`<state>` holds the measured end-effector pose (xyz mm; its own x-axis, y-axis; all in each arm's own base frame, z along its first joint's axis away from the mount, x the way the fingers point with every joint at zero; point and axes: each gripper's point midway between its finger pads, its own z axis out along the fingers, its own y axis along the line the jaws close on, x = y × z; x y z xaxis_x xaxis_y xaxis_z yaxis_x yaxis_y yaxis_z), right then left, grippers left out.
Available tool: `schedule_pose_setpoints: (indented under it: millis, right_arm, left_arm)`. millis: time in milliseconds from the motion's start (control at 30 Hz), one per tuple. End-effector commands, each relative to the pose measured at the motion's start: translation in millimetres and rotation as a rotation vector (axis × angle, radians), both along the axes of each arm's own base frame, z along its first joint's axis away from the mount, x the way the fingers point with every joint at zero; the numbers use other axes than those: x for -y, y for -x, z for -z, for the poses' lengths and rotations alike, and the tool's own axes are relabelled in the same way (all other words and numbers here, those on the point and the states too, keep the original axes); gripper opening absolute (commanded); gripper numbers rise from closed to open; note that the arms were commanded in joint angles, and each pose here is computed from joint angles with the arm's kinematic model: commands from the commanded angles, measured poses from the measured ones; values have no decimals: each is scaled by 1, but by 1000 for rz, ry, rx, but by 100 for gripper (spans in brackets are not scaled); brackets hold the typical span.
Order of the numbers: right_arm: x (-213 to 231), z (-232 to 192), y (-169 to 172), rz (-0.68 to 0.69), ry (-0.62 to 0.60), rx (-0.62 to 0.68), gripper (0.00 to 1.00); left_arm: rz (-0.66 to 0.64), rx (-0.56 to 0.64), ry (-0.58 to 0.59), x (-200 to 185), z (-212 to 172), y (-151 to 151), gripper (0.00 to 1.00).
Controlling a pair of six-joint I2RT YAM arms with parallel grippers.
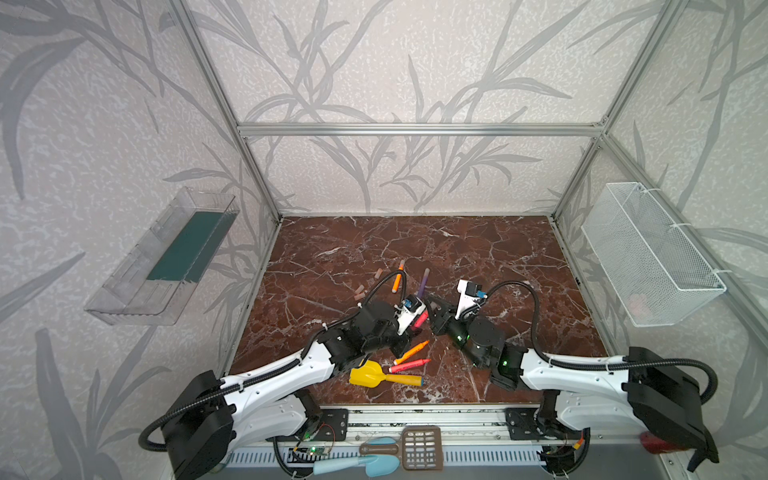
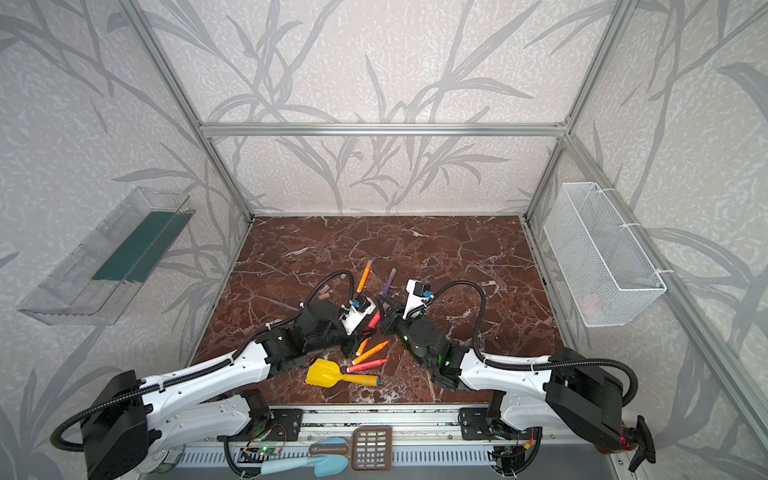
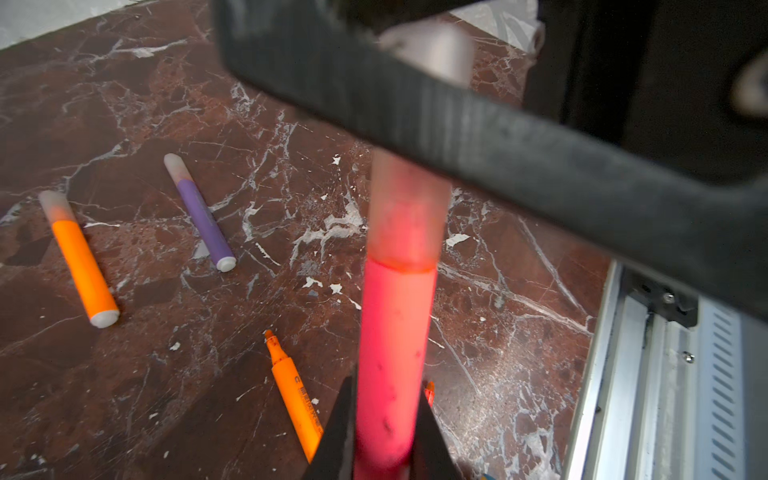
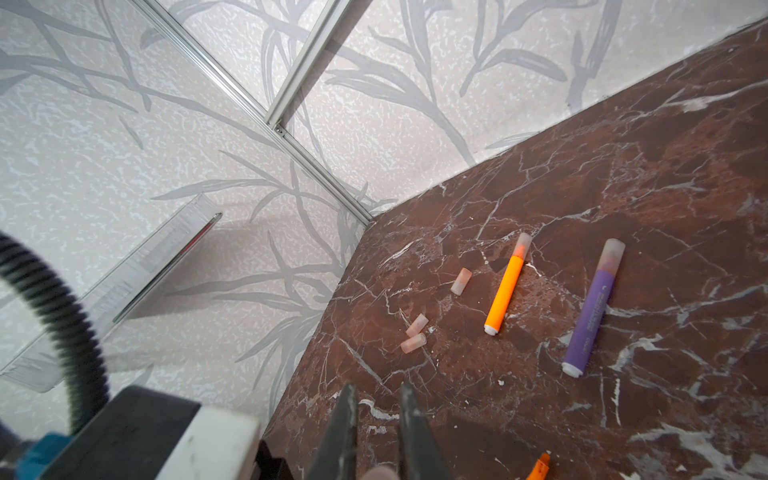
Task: Insert the pens into the pen caps
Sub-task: 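Press the cap down onto the pink marker with the right gripper, then carry the capped pink marker away with the left gripper while the right gripper withdraws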
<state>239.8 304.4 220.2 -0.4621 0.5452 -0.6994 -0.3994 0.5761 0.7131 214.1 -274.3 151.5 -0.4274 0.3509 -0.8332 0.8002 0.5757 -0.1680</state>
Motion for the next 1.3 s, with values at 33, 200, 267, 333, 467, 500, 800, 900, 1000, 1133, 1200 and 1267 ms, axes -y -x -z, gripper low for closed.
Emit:
schedule_pose_setpoints:
  millis: [33,200,267,333,467,500,800,900,1000,1133,1200,1267]
  right_arm:
    - [-38,61,79,-402,157,-27,0]
    - [-39,61,81,-420,186,9,0]
    - [-42,67,82,-421,203,-19,0]
    - [-43,77,81,-389,215,-75,0]
    - [-52,94,84,-361,274,-187,0]
    - [-56,94,85,-361,286,-199,0]
    - [-40,116,76,-201,375,-314,0]
    - [-27,120,70,-134,407,-331,0]
    - [-23,123,70,-123,383,-323,0]
    - [-53,84,91,-371,180,-42,0]
    - [-56,76,98,-417,159,51,0]
    - [-54,80,98,-417,178,68,0]
  left_arm:
    - [-402,269,442,-50,-158,-90,0]
    - [-385,272,460,-58,-166,-85,0]
    - [-394,279,448,-59,-164,-86,0]
    - [-417,294,434,-63,-162,-89,0]
    - [-494,315,389,-71,-153,-102,0]
    - [-503,317,377,-72,-152,-106,0]
    - [-555,353,317,-73,-145,-114,0]
    - [-565,355,313,-74,-143,-115,0]
    - [-552,350,322,-72,-142,-113,0]
    - [-448,283,386,-58,-149,-108,0]
    - [-409,258,427,-57,-156,-104,0]
    - [-387,255,453,-59,-163,-101,0]
